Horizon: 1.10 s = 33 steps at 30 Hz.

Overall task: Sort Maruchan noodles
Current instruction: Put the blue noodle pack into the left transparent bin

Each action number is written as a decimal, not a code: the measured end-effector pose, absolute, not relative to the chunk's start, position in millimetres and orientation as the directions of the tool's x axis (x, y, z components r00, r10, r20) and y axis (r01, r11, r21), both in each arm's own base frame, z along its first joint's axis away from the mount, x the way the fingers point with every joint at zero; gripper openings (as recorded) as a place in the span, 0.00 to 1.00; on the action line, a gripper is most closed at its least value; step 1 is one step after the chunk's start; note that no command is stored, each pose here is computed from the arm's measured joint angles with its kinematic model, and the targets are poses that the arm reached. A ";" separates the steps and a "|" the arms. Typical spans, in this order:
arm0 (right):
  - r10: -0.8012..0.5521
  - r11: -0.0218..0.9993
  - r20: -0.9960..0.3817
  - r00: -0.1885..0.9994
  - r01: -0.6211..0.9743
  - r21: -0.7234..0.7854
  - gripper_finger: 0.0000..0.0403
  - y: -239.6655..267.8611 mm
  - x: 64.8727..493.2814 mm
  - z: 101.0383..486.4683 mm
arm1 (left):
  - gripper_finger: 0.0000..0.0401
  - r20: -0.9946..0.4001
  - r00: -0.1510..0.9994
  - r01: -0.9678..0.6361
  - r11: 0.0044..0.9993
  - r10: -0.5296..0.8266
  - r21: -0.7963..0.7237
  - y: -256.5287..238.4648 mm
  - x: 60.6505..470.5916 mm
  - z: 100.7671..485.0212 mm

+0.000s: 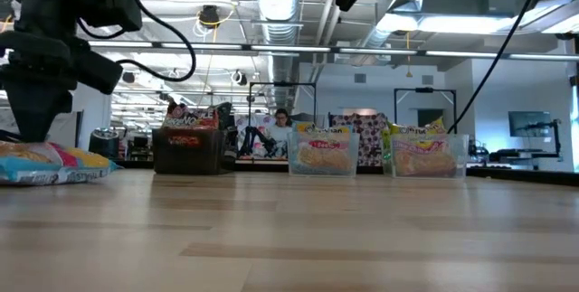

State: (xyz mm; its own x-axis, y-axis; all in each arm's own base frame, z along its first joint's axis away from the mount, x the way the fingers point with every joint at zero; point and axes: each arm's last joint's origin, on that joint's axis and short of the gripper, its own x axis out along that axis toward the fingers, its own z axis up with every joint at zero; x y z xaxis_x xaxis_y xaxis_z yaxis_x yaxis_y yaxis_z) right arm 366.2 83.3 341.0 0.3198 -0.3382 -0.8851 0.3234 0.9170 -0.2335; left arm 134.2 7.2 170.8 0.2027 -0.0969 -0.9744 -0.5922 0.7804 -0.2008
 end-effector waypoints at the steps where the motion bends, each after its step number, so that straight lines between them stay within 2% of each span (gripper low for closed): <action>1: -0.338 0.917 -0.885 0.320 0.324 -0.233 0.33 83.3 366.2 341.0 | 0.47 -0.975 0.204 -0.595 0.779 -0.092 -0.198 7.3 134.0 168.6; 12: -0.337 0.917 -0.883 0.327 0.327 -0.229 0.33 82.9 367.1 341.2 | 0.44 -0.980 0.198 -0.650 0.750 0.010 -0.124 10.1 131.8 158.7; 16: -0.336 0.917 -0.882 0.331 0.329 -0.226 0.33 82.9 367.5 341.3 | 0.34 -0.980 0.199 -0.652 0.749 0.016 -0.120 10.3 131.9 158.5; 24: -0.332 0.918 -0.878 0.345 0.333 -0.217 0.33 83.1 369.1 341.7 | 0.03 -0.963 0.269 -0.595 0.787 0.007 -0.160 10.4 138.6 159.9; 33: -0.342 0.912 -0.879 0.333 0.341 -0.226 0.33 71.9 371.2 341.7 | 0.00 -0.894 0.442 -0.501 0.807 -0.074 -0.314 8.9 153.2 165.9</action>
